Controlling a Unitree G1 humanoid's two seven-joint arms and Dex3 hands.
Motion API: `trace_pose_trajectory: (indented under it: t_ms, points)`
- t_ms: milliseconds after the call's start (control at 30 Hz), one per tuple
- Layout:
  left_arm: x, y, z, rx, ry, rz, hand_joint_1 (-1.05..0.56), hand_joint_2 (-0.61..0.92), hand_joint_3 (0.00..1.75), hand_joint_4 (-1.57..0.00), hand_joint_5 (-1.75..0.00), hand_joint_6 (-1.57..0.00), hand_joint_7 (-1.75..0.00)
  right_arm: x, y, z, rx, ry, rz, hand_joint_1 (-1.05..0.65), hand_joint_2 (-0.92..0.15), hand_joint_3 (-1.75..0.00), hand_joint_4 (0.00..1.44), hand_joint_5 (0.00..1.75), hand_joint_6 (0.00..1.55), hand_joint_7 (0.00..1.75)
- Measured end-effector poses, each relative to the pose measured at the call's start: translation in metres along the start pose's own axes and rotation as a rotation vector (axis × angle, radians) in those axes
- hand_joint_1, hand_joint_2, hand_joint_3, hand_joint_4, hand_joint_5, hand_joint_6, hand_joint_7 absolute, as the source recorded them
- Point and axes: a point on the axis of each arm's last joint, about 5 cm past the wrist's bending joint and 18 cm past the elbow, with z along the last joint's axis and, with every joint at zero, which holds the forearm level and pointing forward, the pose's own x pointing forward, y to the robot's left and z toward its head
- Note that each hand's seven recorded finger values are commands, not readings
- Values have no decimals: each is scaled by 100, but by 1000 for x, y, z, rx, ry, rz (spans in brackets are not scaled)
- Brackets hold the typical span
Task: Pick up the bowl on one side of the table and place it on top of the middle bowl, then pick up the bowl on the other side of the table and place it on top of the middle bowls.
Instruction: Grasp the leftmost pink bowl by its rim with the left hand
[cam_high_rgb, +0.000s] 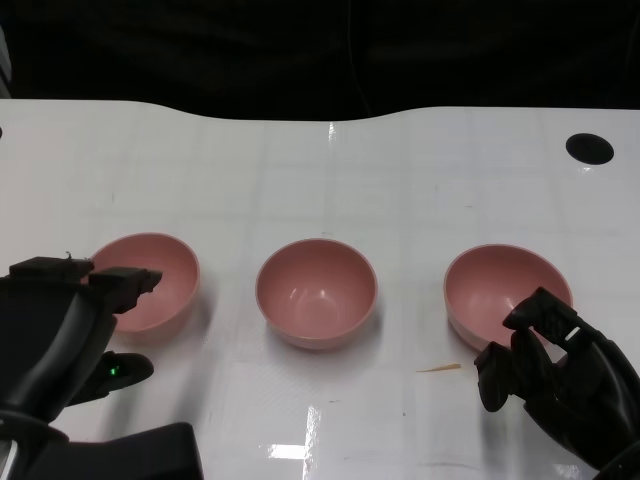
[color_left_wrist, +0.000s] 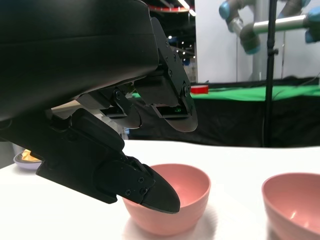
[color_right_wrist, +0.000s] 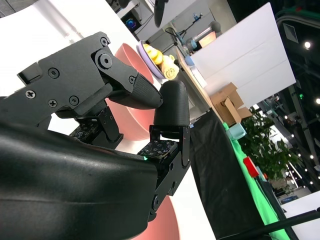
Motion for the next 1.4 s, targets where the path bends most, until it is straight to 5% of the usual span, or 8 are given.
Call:
trace_pose_trajectory:
  t_ms: [900,1400]
  points:
    - [57,-57,-10,-40,13,-259,-65,92,2,-70,-1,-77,-1,0,0,-1,7,15,-8,-9,-63,-91,89,169,87,133]
    - [71,-82,-18,-91,8,-350,-35,92,8,-99,-6,-98,-5,1,1,-1,9,19,-10,-7,-62,-92,89,168,88,132]
